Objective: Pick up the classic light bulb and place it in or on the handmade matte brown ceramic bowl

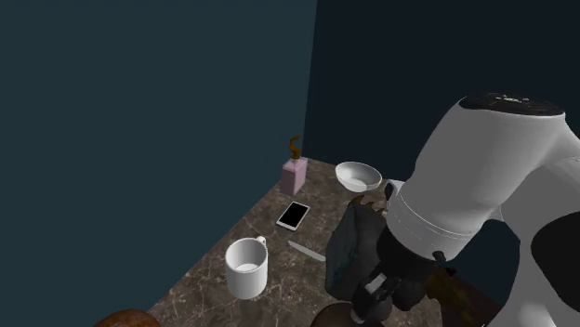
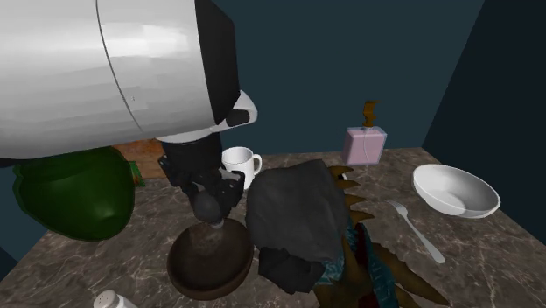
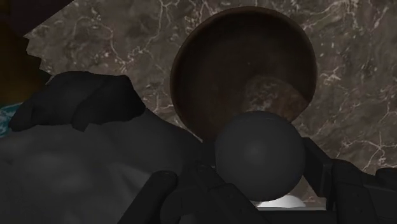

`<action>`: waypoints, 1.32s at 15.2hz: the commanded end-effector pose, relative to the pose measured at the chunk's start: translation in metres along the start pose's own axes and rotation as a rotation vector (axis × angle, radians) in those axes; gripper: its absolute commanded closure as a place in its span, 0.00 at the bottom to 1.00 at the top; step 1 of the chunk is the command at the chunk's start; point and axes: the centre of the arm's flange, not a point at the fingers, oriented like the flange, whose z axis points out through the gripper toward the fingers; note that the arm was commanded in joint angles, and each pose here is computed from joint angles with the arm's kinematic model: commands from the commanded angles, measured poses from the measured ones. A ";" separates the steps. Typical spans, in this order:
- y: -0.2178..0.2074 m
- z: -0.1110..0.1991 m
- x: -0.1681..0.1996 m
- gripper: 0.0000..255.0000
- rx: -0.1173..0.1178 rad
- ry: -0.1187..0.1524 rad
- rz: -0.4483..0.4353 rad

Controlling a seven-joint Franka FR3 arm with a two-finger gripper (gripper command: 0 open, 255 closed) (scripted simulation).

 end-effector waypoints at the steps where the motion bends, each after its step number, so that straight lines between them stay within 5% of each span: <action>1: 0.001 0.011 -0.001 1.00 0.000 0.000 0.000; 10: 0.003 0.061 -0.007 1.00 0.000 0.000 0.000; 18: 0.003 0.061 -0.007 1.00 0.000 0.000 0.000; 19: 0.003 0.061 -0.007 0.00 0.000 0.000 0.000; 20: 0.003 0.061 -0.007 0.00 0.000 0.000 0.000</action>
